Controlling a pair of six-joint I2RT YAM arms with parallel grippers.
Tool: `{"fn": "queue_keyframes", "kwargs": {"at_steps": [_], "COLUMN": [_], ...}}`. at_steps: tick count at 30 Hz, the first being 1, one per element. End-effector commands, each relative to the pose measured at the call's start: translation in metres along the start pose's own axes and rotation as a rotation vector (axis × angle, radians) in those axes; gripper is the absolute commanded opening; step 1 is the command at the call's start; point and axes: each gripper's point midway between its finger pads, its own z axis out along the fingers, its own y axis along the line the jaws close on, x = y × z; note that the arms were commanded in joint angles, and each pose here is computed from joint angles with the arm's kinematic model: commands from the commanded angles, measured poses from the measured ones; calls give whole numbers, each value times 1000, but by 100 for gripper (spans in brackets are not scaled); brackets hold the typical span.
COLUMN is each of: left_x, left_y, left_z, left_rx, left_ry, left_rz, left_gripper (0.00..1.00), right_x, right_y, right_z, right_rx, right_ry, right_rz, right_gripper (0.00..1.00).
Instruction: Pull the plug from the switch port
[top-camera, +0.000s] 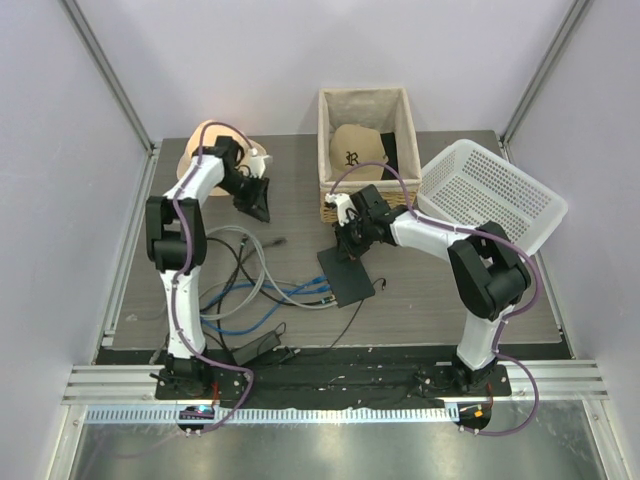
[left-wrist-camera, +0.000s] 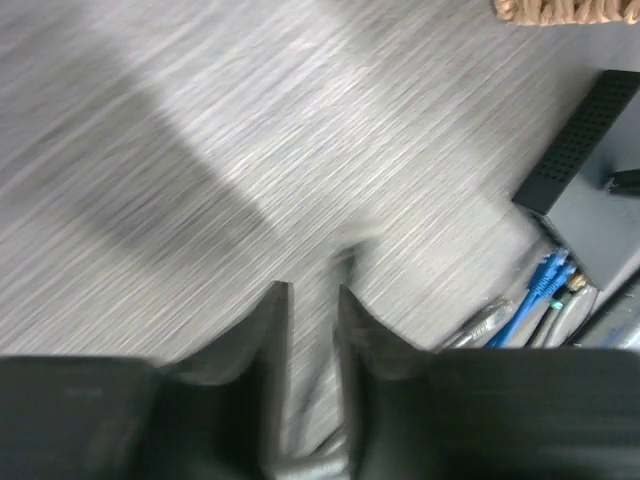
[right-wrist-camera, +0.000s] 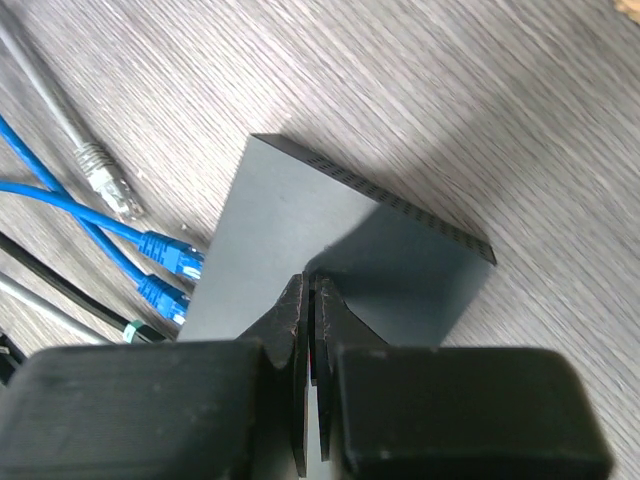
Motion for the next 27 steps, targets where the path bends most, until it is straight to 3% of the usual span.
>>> {"fn": "queue_keyframes", "kwargs": {"at_steps": [1, 5, 11, 19, 27], "left_x": [-26, -27, 17, 57, 70], "left_y": [-32, -90, -134, -151, -148], "left_z": [-43, -53, -5, 51, 76], "left_rx": [-43, 155, 337, 433, 453], "left_ry": [-123, -235, -80, 64, 95], "left_rz": [103, 85, -12, -118, -151], "left_gripper": [37, 47, 47, 47, 46], "right_x": [21, 19, 24, 28, 38], "right_y": [-16, -15, -13, -12, -11], "right_z": [-7, -8, -8, -11, -13], "right_rx": [77, 74, 63, 63, 65], "right_ry": [54, 44, 49, 46, 62], "right_rz": [-6, -7, -2, -6, 0], "right_gripper": [2, 2, 2, 2, 2]}}
